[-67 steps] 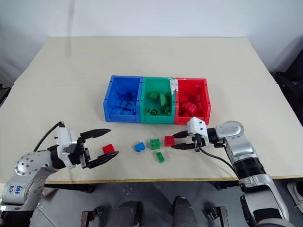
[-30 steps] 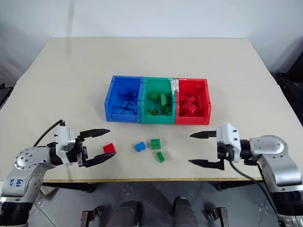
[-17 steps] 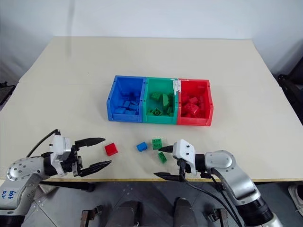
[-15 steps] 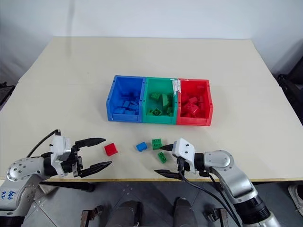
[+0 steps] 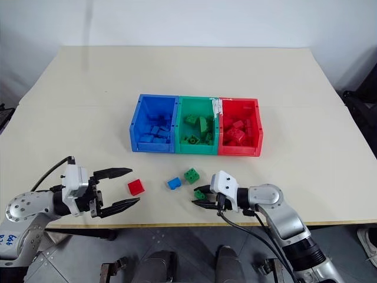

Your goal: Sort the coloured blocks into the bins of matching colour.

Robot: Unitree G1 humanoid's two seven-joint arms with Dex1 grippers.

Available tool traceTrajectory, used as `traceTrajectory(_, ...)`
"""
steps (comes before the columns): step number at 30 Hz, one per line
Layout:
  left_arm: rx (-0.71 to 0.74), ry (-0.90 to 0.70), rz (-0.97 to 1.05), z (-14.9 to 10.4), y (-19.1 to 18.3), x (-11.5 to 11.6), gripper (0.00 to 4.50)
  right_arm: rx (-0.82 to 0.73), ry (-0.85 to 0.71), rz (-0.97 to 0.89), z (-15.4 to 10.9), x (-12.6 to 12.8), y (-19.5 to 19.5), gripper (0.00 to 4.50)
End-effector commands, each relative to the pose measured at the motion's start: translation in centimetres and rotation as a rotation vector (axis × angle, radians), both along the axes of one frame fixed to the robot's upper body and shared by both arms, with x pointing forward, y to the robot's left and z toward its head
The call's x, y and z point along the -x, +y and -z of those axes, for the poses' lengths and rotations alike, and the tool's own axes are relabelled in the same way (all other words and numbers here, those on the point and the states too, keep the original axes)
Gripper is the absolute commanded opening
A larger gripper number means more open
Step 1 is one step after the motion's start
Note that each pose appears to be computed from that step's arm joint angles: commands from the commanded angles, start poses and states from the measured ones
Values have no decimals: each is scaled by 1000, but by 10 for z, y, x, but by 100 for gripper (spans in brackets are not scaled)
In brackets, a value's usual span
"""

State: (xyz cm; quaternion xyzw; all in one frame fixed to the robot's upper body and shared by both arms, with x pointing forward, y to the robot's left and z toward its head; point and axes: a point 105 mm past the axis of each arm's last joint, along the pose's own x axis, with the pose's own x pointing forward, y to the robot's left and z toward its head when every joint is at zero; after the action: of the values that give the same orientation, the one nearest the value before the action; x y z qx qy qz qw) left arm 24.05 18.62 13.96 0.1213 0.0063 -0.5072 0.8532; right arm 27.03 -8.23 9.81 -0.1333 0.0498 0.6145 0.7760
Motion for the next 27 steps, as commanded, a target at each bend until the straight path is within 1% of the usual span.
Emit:
traceTrajectory(1, 39, -69, -51, -15, 3, 1, 450, -144, -109, 32, -53, -18, -2, 127)
traceTrajectory(2, 44, -74, -65, -16, 4, 0, 450, -170, -116, 51, -63, -24, -1, 127)
traceTrajectory(5, 61, -83, -119, -17, 10, 0, 450, -249, -188, 147, -97, -54, 5, 127)
traceTrajectory(7, 60, -84, -141, -16, 13, 1, 450, -252, -249, 216, -111, -73, 8, 127)
traceTrajectory(10, 68, -92, -160, -16, 13, 2, 450, -220, -348, 350, -124, -104, 13, 127)
traceTrajectory(13, 70, -104, -168, -17, 12, 2, 450, -225, -368, 423, -128, -120, 17, 127)
traceTrajectory(16, 72, -113, -184, -18, 13, 1, 450, -220, -370, 468, -126, -129, 17, 185)
traceTrajectory(17, 72, -113, -187, -19, 14, 0, 450, -230, -385, 453, -129, -127, 16, 215)
traceTrajectory(18, 70, -113, -193, -18, 15, 0, 450, -252, -353, 392, -130, -118, 18, 255)
traceTrajectory(19, 69, -111, -193, -18, 16, 0, 450, -272, -357, 305, -133, -106, 20, 282)
traceTrajectory(20, 71, -107, -193, -18, 16, 0, 450, -277, -334, 246, -132, -97, 19, 329)
traceTrajectory(21, 70, -104, -193, -17, 16, 0, 450, -267, -308, 194, -128, -89, 18, 351)
traceTrajectory(23, 69, -91, -185, -16, 16, 0, 450, -244, -293, 151, -123, -78, 14, 415)
traceTrajectory(24, 67, -83, -180, -15, 15, 0, 450, -224, -256, 90, -117, -66, 12, 448)
traceTrajectory(26, 65, -78, -177, -14, 15, -1, 450, -194, -198, -22, -107, -43, 11, 448)
traceTrajectory(27, 63, -79, -177, -13, 15, -2, 450, -173, -162, -50, -100, -35, 9, 448)
